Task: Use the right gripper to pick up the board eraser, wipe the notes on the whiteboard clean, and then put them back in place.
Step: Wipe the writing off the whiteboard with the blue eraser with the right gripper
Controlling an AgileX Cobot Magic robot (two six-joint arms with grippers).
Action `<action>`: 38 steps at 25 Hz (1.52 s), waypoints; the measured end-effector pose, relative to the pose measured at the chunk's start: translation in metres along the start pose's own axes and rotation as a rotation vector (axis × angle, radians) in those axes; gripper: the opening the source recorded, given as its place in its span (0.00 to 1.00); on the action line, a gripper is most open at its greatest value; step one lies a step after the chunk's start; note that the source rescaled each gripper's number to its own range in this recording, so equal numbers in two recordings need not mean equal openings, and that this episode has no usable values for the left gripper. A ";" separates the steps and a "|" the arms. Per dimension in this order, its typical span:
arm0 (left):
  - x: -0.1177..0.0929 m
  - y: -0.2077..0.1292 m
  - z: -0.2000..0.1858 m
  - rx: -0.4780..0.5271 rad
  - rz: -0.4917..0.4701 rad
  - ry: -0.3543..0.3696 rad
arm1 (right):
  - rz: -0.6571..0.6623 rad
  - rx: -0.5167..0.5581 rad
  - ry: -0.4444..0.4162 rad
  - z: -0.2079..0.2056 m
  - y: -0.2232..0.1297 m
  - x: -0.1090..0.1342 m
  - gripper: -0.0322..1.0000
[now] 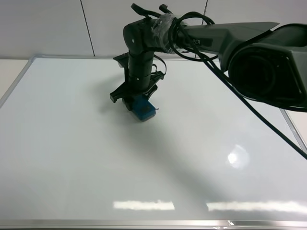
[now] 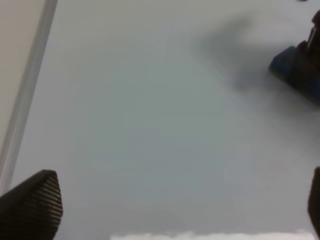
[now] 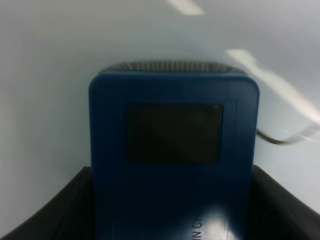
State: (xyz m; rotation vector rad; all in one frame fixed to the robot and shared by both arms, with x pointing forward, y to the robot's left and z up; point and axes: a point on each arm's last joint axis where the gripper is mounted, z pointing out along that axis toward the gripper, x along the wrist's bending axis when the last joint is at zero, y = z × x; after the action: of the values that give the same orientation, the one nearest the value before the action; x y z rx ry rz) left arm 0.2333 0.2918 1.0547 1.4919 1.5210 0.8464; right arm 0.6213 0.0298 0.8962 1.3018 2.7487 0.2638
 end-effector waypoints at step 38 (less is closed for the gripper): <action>0.000 0.000 0.000 0.000 0.000 0.000 | -0.163 0.000 -0.010 0.002 -0.005 0.056 0.03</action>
State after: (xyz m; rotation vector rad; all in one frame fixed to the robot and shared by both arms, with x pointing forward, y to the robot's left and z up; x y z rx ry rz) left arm 0.2333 0.2918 1.0547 1.4919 1.5210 0.8464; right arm 0.5826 0.0706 0.8931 1.0670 2.8259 0.2438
